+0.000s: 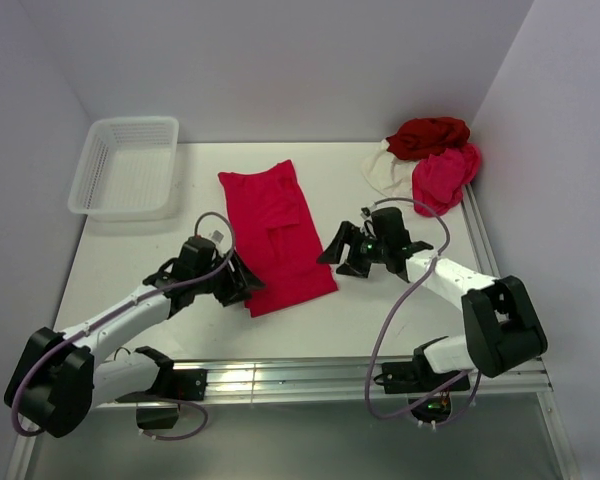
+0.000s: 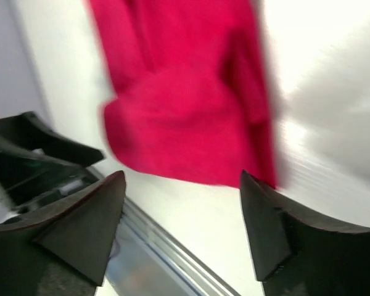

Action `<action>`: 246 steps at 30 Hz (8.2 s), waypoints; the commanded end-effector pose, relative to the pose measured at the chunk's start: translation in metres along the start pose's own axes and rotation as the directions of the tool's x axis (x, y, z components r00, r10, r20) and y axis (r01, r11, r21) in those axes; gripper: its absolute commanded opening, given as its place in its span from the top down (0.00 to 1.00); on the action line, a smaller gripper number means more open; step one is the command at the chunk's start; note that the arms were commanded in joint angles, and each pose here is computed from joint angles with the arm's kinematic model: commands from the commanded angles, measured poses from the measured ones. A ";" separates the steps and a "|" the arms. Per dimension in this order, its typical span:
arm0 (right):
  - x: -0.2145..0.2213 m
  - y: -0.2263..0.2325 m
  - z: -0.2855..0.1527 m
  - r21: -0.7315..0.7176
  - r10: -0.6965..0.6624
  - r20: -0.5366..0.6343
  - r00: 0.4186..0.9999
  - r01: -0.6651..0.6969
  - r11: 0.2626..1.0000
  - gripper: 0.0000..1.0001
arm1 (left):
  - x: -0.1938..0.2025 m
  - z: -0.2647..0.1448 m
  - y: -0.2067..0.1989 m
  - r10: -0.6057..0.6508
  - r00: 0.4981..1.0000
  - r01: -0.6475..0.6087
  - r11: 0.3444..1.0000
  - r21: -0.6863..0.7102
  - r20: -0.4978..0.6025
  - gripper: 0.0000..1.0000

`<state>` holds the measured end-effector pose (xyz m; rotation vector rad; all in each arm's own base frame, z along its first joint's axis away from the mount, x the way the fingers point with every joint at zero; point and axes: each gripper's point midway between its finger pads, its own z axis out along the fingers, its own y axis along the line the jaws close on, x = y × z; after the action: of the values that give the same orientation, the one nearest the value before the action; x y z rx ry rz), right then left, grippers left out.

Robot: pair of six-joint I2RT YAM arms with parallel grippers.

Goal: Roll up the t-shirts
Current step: Roll the tshirt

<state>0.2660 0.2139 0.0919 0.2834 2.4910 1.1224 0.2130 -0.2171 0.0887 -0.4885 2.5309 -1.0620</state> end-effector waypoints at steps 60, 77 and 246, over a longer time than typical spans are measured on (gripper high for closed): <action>0.008 -0.073 0.009 0.077 0.138 -0.183 0.973 -0.126 0.989 1.00 | 0.028 0.064 0.047 -0.124 0.962 0.098 0.988 -0.117 -0.242 0.85; 0.050 -0.049 -0.004 0.058 0.129 -0.202 0.971 -0.120 0.991 0.41 | 0.002 0.012 -0.012 -0.111 0.984 0.099 0.991 -0.084 -0.141 0.39; -0.068 -0.035 0.024 0.461 0.821 -0.090 0.564 -0.707 0.536 1.00 | -0.088 0.064 0.009 -0.536 0.774 0.513 0.843 -0.163 -0.338 1.00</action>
<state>0.3204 0.1874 0.0657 1.6146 2.9454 0.9659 0.3035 -0.2114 0.0518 -1.2591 2.8625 -1.3626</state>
